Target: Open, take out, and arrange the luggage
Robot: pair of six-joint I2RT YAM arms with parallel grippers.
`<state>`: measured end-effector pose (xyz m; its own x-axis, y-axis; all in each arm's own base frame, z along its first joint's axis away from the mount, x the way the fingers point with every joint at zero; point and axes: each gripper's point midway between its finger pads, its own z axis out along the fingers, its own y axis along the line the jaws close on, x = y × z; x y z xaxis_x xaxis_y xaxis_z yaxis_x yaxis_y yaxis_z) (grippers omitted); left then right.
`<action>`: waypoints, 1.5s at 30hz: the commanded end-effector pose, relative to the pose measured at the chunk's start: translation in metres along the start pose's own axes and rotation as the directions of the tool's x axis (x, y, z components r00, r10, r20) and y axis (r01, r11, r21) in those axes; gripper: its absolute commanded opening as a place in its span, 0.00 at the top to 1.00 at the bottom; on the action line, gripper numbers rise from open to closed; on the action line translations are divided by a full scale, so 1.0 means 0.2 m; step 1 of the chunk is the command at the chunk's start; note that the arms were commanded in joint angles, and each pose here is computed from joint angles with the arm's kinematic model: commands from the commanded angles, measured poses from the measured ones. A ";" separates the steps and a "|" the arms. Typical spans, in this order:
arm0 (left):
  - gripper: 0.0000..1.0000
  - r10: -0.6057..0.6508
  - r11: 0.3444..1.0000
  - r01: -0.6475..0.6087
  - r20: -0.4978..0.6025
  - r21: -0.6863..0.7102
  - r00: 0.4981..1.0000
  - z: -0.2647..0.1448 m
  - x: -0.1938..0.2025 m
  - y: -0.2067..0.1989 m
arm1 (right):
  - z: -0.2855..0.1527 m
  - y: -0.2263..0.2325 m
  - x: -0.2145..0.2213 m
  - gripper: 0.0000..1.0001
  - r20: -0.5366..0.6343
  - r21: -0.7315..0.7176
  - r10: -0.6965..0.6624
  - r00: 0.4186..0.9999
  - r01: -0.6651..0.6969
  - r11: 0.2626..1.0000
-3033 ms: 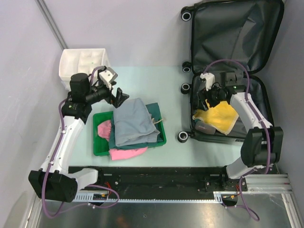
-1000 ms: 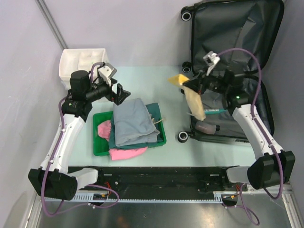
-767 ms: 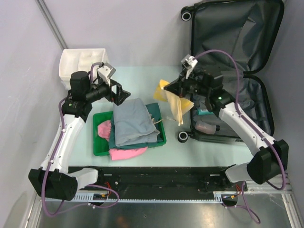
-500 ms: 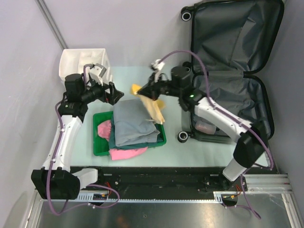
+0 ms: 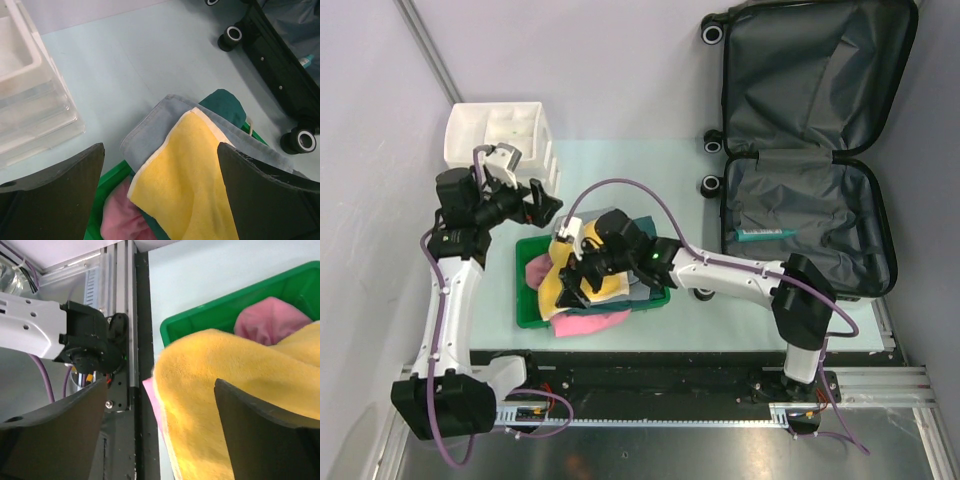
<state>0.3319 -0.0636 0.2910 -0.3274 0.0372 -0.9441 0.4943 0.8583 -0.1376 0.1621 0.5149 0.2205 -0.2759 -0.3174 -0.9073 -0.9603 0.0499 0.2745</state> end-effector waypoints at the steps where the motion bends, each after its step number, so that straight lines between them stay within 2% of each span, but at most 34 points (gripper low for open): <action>1: 0.00 -0.006 0.999 0.007 0.023 -0.050 1.000 -0.03 -0.07 0.04 | -0.22 -0.07 -0.20 0.06 0.070 0.007 -0.041 0.997 0.041 0.999; 5: 0.00 0.011 0.999 -0.010 0.024 -0.038 1.000 -0.03 -0.09 0.04 | -0.39 -0.27 -0.26 0.05 0.069 0.101 -0.099 0.993 0.092 0.991; 6: 0.00 0.011 1.000 -0.010 0.022 -0.029 1.000 -0.03 -0.09 0.03 | -0.42 -0.31 -0.27 0.05 0.052 0.124 -0.174 0.983 0.167 0.978; 9: 0.00 -0.013 0.999 0.012 0.007 0.040 1.000 -0.01 -0.06 -0.02 | -0.41 -0.33 -0.09 0.04 -0.081 0.114 -0.198 0.977 0.206 0.972; 11: 0.00 -0.037 0.997 0.037 -0.004 0.069 0.999 -0.01 -0.04 -0.05 | -0.35 -0.28 0.15 0.00 -0.245 0.050 -0.244 0.938 0.263 0.963; 14: 0.00 -0.034 0.997 0.035 -0.016 0.075 0.999 -0.01 -0.01 -0.06 | -0.29 -0.28 0.33 0.00 -0.350 0.053 -0.293 0.890 0.331 0.942; 19: 0.00 0.033 0.998 -0.028 -0.101 0.049 0.994 -0.02 0.09 -0.04 | -0.24 -0.47 0.64 0.02 -0.495 0.106 -0.186 0.849 0.272 0.957; 21: 0.00 0.078 0.997 -0.074 -0.136 0.034 0.988 -0.01 0.11 -0.03 | -0.28 -0.57 0.73 0.03 -0.507 0.148 -0.076 0.859 0.173 0.974; 24: 0.00 0.168 0.985 -0.158 -0.224 0.063 0.960 0.00 0.22 -0.06 | -0.34 -0.65 0.67 0.03 -0.420 0.179 0.054 0.906 0.024 0.984; 27: 0.00 0.248 0.968 -0.225 -0.272 0.115 0.930 0.01 0.29 -0.11 | -0.43 -0.55 0.43 0.00 -0.302 0.108 0.074 0.950 -0.043 0.993; 28: 0.00 0.265 0.962 -0.235 -0.264 0.141 0.927 0.02 0.28 -0.15 | -0.48 -0.47 0.29 0.00 -0.253 0.076 0.032 0.967 -0.013 0.997; 30: 0.00 0.280 0.956 -0.247 -0.241 0.160 0.929 0.06 0.21 -0.17 | -0.54 -0.33 0.17 0.00 -0.201 -0.010 -0.031 0.979 0.030 1.000; 33: 0.01 0.350 0.930 -0.307 -0.229 0.203 0.909 0.16 0.12 -0.25 | -0.68 -0.20 0.00 0.00 -0.130 -0.038 -0.126 0.983 0.122 0.992; 35: 0.01 0.399 0.905 -0.343 -0.221 0.253 0.890 0.28 0.06 -0.36 | -0.80 -0.23 -0.08 0.00 -0.085 0.013 -0.117 0.989 0.119 0.993; 39: 0.02 0.423 0.884 -0.340 -0.239 0.321 0.874 0.52 0.03 -0.52 | -1.12 -0.47 -0.21 0.00 0.039 0.186 0.027 0.999 -0.034 0.982; 40: 0.02 0.444 0.867 -0.347 -0.238 0.357 0.864 0.56 0.05 -0.60 | -1.31 -0.62 -0.22 0.00 0.107 0.281 0.118 0.987 -0.144 0.949; 42: 0.02 0.482 0.841 -0.360 -0.254 0.404 0.839 0.68 0.12 -0.67 | -1.53 -0.71 -0.25 0.00 0.200 0.351 0.153 0.968 -0.216 0.911; 43: 0.01 0.517 0.813 -0.376 -0.252 0.445 0.818 0.70 0.16 -0.77 | -1.63 -0.76 -0.22 0.00 0.233 0.385 0.184 0.955 -0.265 0.884; 44: 0.01 0.537 0.799 -0.380 -0.269 0.466 0.800 0.77 0.23 -0.80 | -1.84 -0.86 -0.18 0.00 0.301 0.459 0.214 0.929 -0.338 0.822; 45: 0.01 0.556 0.788 -0.391 -0.276 0.476 0.784 0.80 0.26 -0.82 | -1.93 -0.86 -0.17 0.00 0.330 0.472 0.218 0.919 -0.360 0.805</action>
<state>0.3658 -0.2527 0.2417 -0.2432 0.5661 -0.7876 0.8661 0.4924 0.0865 0.3405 0.2283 0.3132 -0.3685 -0.1531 -0.9169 -0.8406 0.4761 0.2583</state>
